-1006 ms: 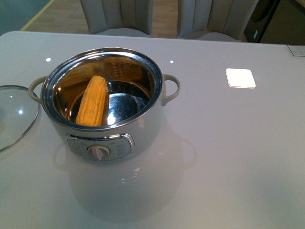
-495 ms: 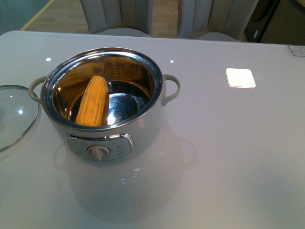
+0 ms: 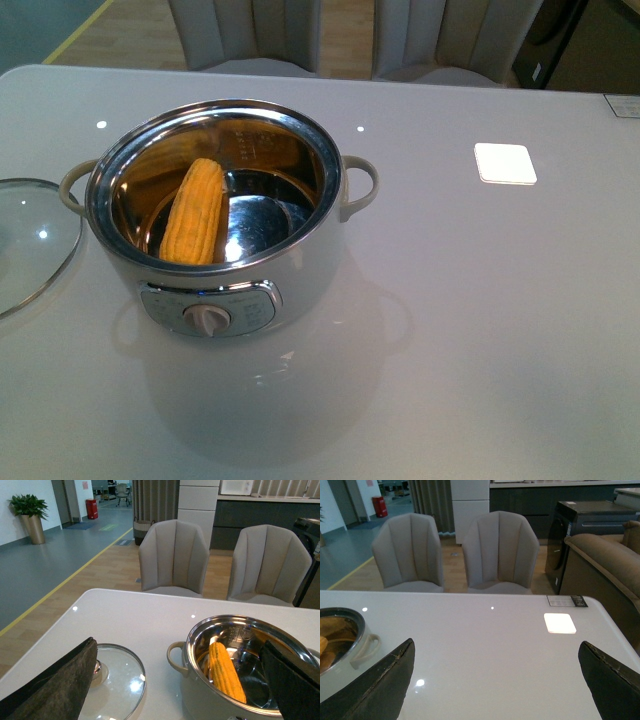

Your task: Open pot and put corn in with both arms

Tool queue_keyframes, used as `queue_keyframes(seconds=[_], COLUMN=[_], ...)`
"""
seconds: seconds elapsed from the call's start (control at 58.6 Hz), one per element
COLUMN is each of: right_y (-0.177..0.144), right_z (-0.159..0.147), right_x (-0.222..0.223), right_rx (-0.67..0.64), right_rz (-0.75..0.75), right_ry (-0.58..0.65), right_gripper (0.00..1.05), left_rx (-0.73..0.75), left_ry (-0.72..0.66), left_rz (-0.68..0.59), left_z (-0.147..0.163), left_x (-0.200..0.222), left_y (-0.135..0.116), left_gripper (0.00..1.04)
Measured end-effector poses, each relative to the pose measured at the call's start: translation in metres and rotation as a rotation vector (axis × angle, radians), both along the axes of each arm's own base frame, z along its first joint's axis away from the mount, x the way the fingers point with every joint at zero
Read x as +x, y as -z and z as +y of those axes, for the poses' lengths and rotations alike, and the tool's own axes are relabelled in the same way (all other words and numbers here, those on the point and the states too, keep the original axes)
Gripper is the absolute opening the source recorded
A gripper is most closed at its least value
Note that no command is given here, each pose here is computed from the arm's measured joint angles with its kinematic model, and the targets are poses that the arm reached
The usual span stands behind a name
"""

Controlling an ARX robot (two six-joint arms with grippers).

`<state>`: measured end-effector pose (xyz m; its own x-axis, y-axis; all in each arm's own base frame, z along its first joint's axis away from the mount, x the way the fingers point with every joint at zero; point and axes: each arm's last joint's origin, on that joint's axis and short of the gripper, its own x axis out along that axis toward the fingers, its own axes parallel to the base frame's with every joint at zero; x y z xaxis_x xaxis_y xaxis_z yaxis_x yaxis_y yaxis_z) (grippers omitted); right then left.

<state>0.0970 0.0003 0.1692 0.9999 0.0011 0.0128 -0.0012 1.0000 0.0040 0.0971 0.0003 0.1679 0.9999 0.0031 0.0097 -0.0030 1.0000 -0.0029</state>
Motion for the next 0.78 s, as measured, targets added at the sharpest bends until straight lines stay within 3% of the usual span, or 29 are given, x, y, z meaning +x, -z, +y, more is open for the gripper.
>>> queue_keyframes(seconds=[0.785], right_y=[0.0], right_z=[0.0], right_x=[0.0], right_rx=[0.0], right_rz=[0.0], right_ry=[0.0], right_gripper=[0.96], left_rx=[0.0], left_ry=[0.0], left_rz=[0.0], left_z=[0.0], left_x=[0.0], left_y=[0.0], left_gripper=[0.98])
